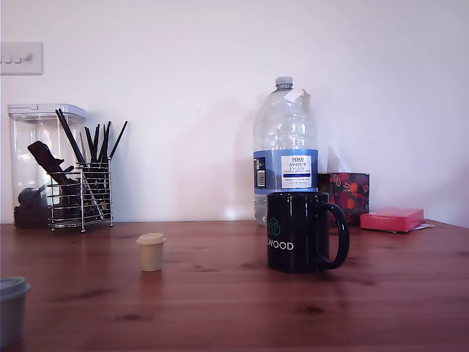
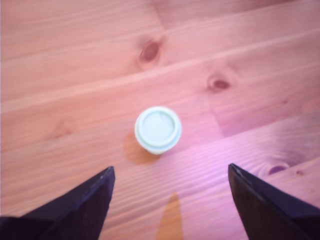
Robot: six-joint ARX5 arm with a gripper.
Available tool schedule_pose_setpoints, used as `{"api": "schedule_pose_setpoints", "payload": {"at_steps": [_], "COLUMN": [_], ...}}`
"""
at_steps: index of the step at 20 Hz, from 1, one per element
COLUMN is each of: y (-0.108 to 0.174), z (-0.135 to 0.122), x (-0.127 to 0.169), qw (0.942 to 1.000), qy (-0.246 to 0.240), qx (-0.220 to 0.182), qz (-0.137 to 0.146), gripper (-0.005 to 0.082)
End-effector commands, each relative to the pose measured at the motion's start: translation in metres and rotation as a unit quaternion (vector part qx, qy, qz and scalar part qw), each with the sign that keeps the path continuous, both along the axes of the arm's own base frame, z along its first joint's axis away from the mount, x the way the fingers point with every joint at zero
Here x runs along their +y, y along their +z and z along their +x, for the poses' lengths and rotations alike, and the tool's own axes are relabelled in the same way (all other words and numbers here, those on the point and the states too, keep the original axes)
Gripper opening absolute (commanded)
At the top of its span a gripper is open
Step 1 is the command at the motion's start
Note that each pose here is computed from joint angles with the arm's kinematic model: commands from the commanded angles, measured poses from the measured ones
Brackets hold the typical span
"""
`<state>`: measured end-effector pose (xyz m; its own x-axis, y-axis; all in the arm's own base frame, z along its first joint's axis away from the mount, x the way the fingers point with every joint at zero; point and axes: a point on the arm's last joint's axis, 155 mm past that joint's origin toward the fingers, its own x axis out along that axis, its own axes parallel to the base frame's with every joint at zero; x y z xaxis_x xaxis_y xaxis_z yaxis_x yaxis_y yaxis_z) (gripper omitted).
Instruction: Pick up the coffee capsules from the table one by one and drop them inside the nearest coffee cup
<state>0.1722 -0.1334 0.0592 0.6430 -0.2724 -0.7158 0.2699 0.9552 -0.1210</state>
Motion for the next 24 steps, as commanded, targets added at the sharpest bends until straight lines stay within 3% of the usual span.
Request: {"api": "schedule_pose_setpoints", "payload": {"at_steps": [1,9,20,24], "y": [-0.016,-0.005,-0.017,-0.021], "z": [-0.003,0.006,0.017,0.02], "x": [0.001,-0.015,-0.005,-0.001], "qw": [1.0,0.9986,0.9988,0.9986], "qy": [-0.007,-0.033,-0.003,-0.002], "qx": [0.0,-0.037,-0.041,-0.048], "qz": [0.006,-0.015,-0.027,-0.02], "gripper": [0.0661,0.0659,0.0658,0.0658]}}
